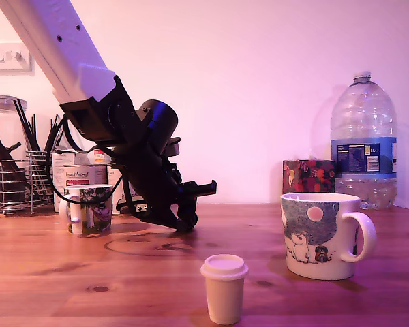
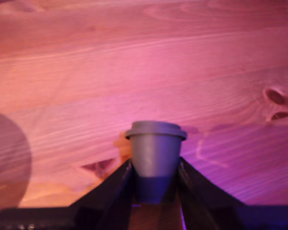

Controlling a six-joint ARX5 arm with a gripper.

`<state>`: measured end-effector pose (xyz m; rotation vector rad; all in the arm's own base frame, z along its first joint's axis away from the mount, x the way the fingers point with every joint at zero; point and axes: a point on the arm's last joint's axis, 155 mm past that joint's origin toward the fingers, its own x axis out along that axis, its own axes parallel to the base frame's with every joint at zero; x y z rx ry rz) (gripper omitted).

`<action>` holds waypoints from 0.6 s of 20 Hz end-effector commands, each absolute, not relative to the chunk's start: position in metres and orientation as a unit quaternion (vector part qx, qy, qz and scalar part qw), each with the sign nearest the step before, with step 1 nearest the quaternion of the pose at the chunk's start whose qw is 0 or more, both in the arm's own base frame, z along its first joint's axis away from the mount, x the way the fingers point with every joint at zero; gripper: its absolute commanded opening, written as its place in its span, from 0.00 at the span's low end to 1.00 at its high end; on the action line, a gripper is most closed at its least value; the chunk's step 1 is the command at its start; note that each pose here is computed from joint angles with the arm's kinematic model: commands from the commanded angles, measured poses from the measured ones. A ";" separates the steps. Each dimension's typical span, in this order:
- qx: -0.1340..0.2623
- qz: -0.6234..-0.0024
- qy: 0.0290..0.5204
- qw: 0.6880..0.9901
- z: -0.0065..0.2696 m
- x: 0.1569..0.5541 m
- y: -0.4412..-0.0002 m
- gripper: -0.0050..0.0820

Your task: Pick up the coffee capsules from the table one by one and drop them inside the nearest coffee cup

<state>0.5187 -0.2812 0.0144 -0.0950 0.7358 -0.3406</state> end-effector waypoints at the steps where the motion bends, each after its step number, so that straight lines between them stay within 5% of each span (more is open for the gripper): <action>1: -0.025 -0.166 0.399 0.901 -0.026 0.500 -0.278 0.16; 12: -0.003 -0.188 0.370 0.910 0.001 0.502 -0.287 0.16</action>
